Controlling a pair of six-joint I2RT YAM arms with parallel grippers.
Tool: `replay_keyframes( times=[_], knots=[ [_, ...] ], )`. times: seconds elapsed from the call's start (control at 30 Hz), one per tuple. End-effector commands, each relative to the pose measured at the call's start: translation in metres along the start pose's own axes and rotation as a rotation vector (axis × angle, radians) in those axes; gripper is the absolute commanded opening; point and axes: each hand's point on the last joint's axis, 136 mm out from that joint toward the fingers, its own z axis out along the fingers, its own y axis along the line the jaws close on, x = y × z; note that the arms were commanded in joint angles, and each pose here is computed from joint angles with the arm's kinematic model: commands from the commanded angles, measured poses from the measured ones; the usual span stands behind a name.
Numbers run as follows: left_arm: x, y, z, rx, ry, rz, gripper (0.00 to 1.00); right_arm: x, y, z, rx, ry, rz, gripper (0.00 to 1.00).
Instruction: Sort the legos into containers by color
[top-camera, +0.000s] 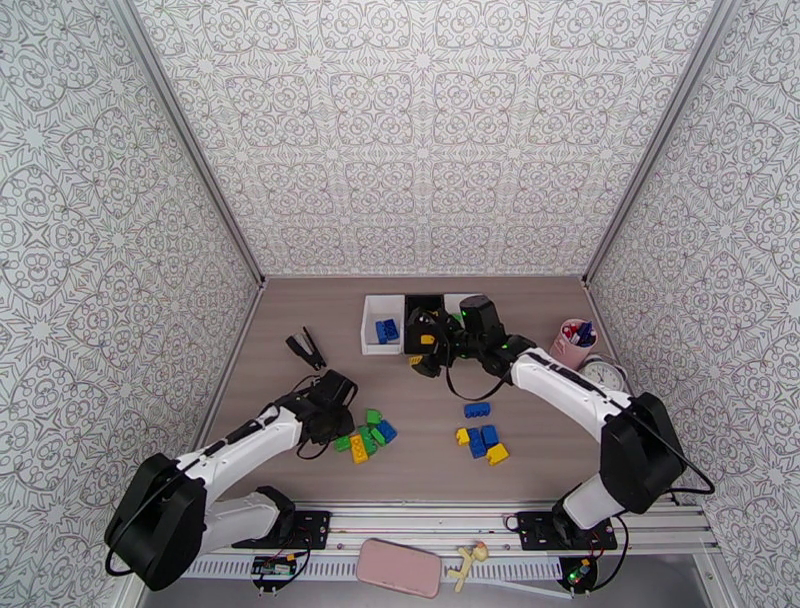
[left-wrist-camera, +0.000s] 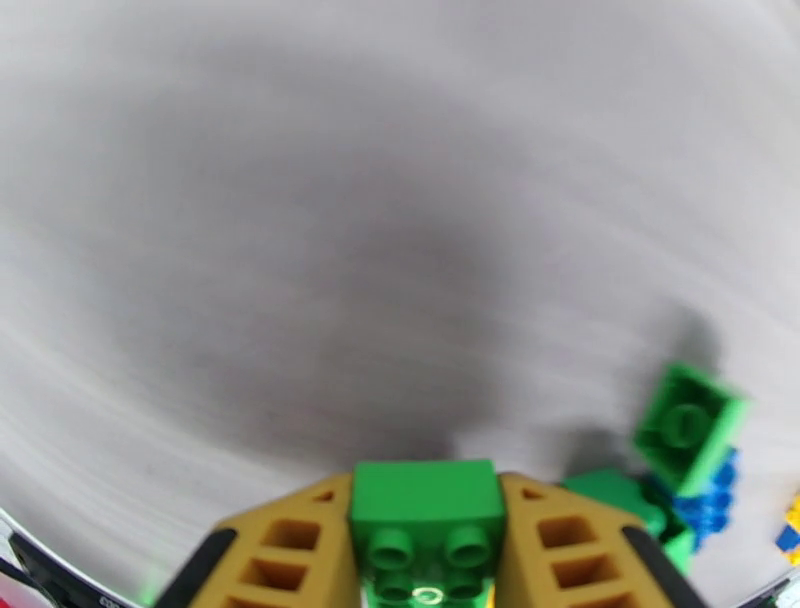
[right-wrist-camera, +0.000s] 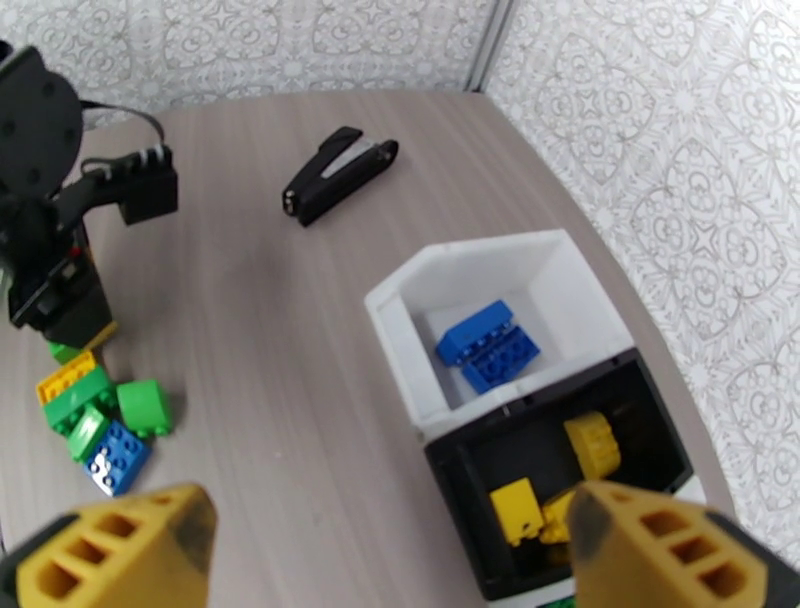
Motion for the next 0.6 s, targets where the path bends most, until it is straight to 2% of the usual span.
replay_keyframes(
  times=[0.0,0.13,0.37,0.57],
  knots=[
    [-0.036,-0.027,-0.019,0.106,-0.123,0.052,0.28,-0.012,-0.003,-0.009,0.035,-0.058,0.021,0.96],
    [-0.068,-0.056,-0.034,0.225,-0.223,0.085,0.28,-0.013,-0.011,-0.021,0.082,-0.084,0.054,0.96],
    [-0.126,-0.137,-0.060,0.498,-0.421,0.174,0.27,-0.002,-0.033,-0.051,0.217,-0.121,0.165,0.97],
    [-0.156,-0.209,-0.070,0.657,-0.499,0.276,0.26,0.010,-0.044,-0.080,0.320,-0.129,0.212,0.97]
  ],
)
